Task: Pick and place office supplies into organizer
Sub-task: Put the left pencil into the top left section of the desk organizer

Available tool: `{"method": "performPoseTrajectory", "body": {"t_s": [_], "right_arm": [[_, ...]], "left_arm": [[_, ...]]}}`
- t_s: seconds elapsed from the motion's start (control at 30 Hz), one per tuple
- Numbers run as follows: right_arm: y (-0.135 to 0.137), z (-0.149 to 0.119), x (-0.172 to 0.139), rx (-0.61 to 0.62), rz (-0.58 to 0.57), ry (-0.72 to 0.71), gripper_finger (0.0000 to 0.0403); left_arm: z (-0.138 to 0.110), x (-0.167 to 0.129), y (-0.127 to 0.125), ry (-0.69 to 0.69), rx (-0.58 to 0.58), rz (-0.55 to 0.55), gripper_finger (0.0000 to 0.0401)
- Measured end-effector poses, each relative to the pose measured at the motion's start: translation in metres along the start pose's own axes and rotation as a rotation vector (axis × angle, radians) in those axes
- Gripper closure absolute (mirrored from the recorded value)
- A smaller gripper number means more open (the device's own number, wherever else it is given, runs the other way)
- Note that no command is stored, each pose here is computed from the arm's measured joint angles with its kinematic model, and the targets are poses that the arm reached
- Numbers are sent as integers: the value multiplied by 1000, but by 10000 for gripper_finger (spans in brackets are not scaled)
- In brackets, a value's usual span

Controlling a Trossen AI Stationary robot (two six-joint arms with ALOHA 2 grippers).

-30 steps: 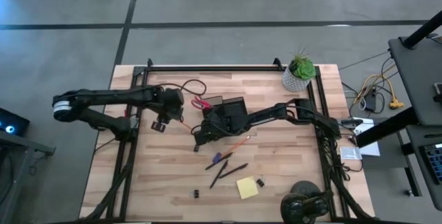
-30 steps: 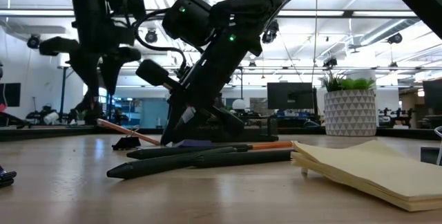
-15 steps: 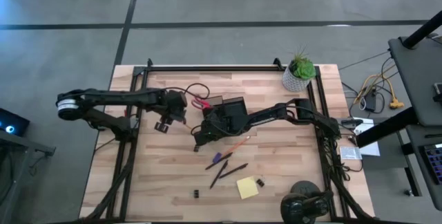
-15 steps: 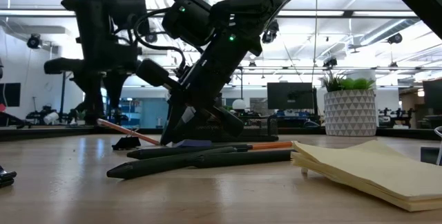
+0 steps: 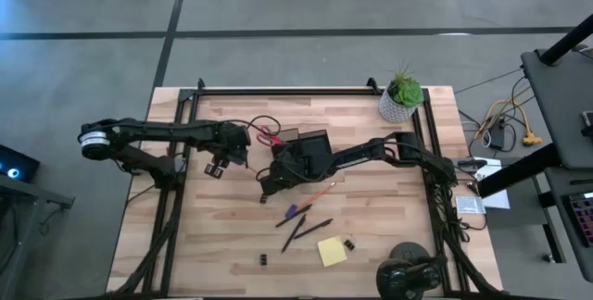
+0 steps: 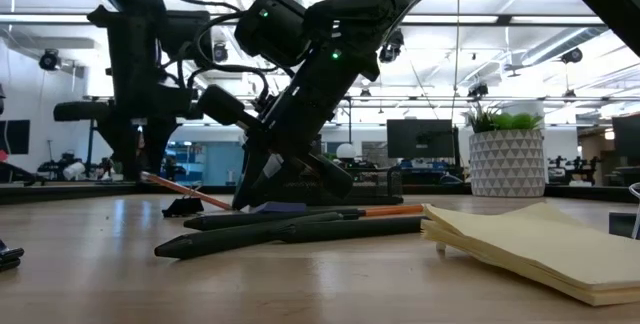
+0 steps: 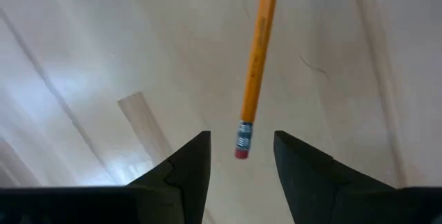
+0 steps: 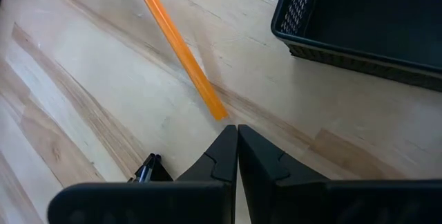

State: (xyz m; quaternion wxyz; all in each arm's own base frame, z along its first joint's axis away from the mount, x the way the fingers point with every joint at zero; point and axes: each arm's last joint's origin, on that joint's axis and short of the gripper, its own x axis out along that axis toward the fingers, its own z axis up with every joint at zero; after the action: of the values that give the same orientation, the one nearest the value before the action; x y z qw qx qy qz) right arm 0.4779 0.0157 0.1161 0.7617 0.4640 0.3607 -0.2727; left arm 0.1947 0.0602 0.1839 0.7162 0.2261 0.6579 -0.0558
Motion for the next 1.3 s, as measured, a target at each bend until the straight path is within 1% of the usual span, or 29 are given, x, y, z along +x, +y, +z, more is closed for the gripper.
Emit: {"method": "performPoseTrajectory", "body": {"t_s": [0.27, 0.4, 0.5, 1.1, 1.3], "right_arm": [[0, 0, 0, 0, 0, 0, 394], [0, 0, 0, 0, 0, 0, 394], [0, 0, 0, 0, 1, 1, 394], [0, 0, 0, 1, 1, 3, 394], [0, 0, 0, 1, 1, 3, 394]], "left_arm": [[-3, 4, -1, 3, -14, -5, 304], [-2, 3, 0, -10, -18, 4, 317], [-1, 3, 0, -21, -21, 13, 319], [-1, 8, -2, -7, -15, -28, 324], [-1, 8, -2, -12, -15, -35, 374]]}}
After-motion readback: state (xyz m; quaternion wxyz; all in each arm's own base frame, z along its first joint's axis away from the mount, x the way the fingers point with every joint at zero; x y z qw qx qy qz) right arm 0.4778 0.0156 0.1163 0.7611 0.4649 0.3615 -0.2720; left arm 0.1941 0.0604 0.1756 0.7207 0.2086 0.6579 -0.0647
